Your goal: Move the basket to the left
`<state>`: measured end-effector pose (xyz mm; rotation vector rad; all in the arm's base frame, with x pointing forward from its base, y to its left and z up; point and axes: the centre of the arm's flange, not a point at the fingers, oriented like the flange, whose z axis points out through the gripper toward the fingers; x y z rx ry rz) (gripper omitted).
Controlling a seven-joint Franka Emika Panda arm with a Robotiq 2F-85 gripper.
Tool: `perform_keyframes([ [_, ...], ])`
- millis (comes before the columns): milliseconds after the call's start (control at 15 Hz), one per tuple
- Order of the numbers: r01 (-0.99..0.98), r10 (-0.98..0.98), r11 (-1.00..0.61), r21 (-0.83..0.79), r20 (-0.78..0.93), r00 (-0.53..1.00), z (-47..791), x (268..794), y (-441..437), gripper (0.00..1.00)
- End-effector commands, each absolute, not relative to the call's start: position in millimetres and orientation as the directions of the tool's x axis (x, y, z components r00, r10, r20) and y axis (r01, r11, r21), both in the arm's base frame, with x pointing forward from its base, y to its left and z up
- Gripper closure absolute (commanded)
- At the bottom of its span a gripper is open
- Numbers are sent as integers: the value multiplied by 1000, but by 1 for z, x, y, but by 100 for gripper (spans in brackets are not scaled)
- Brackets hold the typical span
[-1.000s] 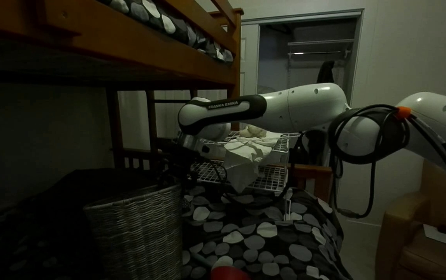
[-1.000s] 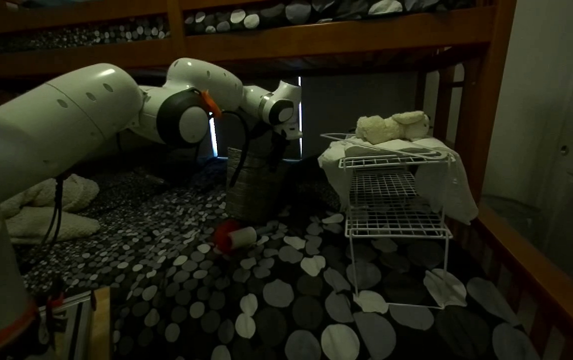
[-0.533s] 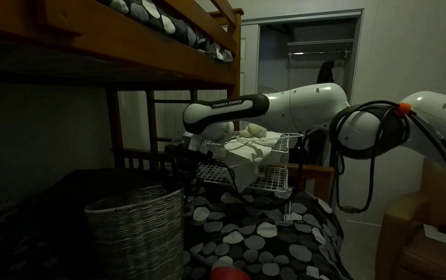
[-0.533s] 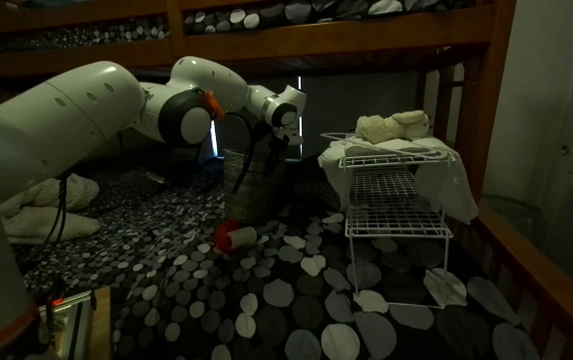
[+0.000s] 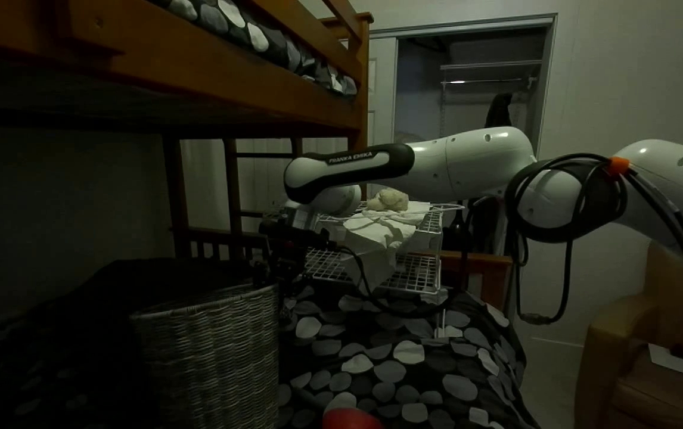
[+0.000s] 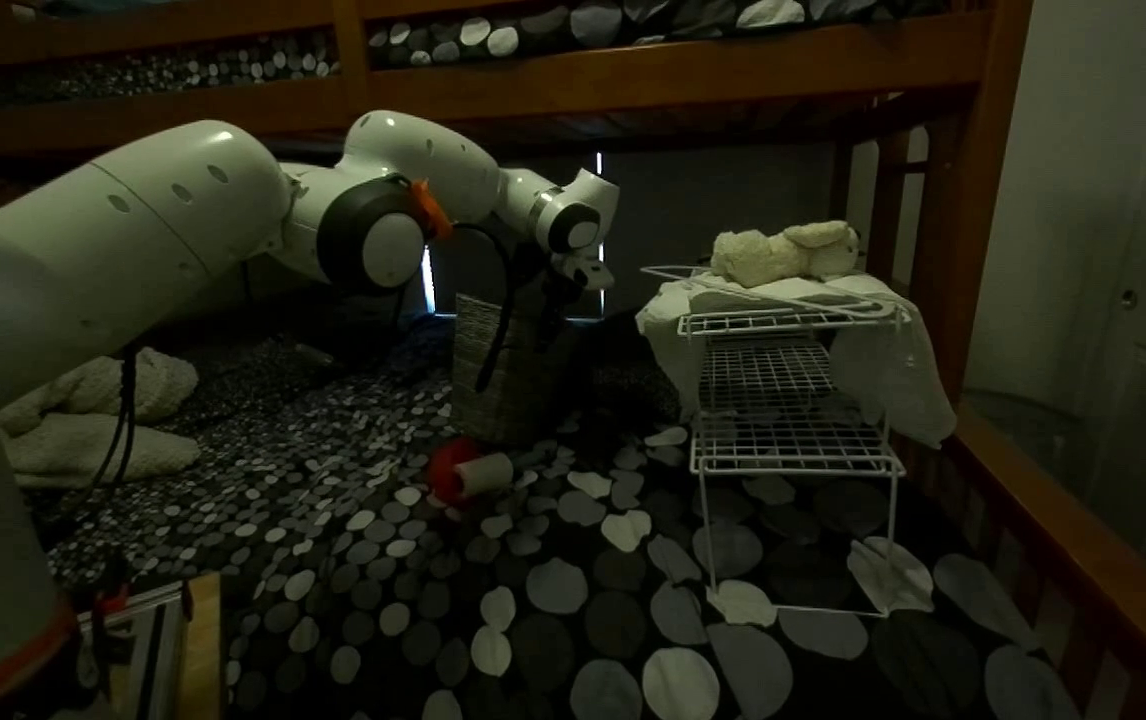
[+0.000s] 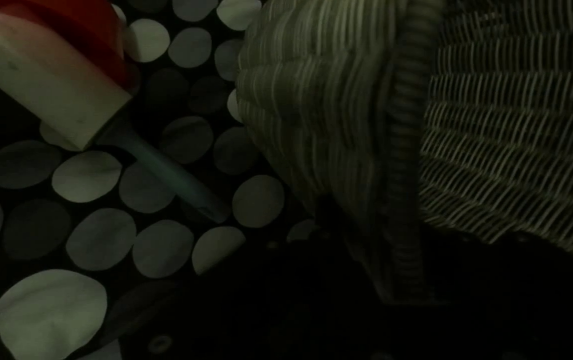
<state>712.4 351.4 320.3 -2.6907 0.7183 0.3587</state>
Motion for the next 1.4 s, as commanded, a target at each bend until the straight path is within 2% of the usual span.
perform_keyframes([
  [0,-519,-435,-818,-250,-322,841,320,712,351,74],
  [67,-519,-435,-818,-250,-322,841,320,712,351,93],
  [133,-481,-399,-838,-258,-314,862,325,711,359,94],
  [200,-424,-344,-860,-283,-289,893,336,704,370,100],
  [267,-370,-299,-875,-313,-252,920,351,695,375,96],
  [333,-315,-251,-880,-356,-216,944,367,690,378,99],
  [400,-276,-222,-883,-380,-180,958,383,674,379,96],
  [733,-117,-123,-874,-472,-19,992,414,630,386,97],
  [933,-131,-205,-813,-568,68,976,414,612,383,97],
  [1333,-224,-370,-707,-671,80,926,394,594,388,97],
])
